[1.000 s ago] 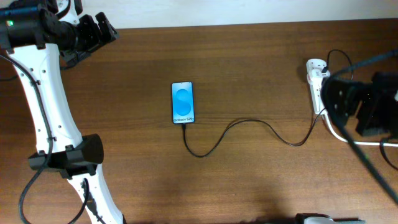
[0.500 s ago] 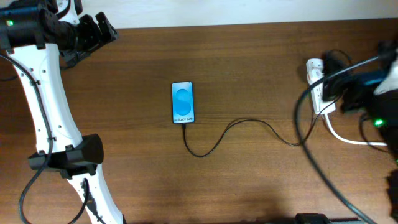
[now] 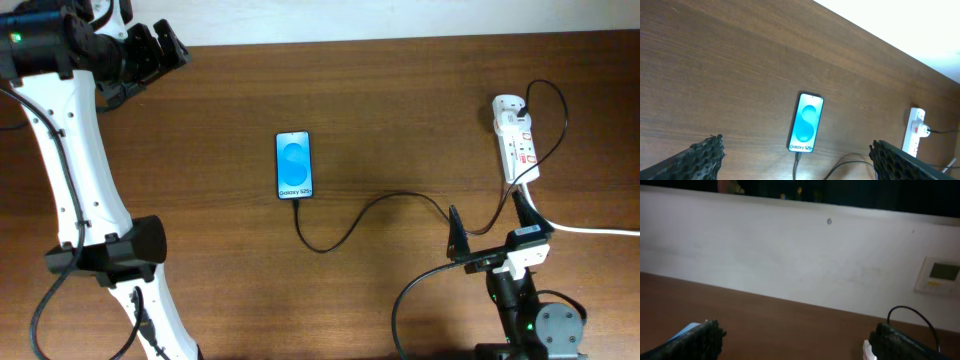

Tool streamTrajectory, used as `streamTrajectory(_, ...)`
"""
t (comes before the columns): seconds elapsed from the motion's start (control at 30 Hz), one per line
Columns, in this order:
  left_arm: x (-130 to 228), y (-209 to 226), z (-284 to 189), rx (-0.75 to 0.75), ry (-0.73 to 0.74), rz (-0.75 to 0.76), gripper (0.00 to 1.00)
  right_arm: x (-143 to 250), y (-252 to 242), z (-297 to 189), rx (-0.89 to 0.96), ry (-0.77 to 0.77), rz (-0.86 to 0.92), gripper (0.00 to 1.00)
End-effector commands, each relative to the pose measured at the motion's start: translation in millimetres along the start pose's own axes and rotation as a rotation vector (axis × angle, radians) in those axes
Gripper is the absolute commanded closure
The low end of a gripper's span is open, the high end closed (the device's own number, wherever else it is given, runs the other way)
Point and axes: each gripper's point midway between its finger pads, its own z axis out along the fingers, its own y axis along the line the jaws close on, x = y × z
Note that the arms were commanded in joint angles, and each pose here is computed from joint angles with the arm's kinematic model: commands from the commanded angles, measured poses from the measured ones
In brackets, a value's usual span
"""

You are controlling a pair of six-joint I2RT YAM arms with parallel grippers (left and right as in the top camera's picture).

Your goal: Plug charger to phone and switch on socket

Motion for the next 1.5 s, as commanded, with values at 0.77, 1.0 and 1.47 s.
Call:
streamTrajectory(0.77, -0.8, -2.3, -5.7, 0.009, -0.013, -0.003, 0.01, 88.7, 11.4, -7.6, -0.029, 0.199, 0.05, 0.02)
streamTrajectory(1.0, -2.6, 14.6, -14.7, -0.101, -0.05, 0.002, 0.01, 88.7, 11.4, -7.6, -0.029, 0.199, 0.05, 0.02)
streamTrajectory(1.47, 95.6, 43.7, -43.3, -0.057, -0.624, 0.405, 0.01, 88.7, 11.4, -7.6, -0.029, 0.199, 0.05, 0.02)
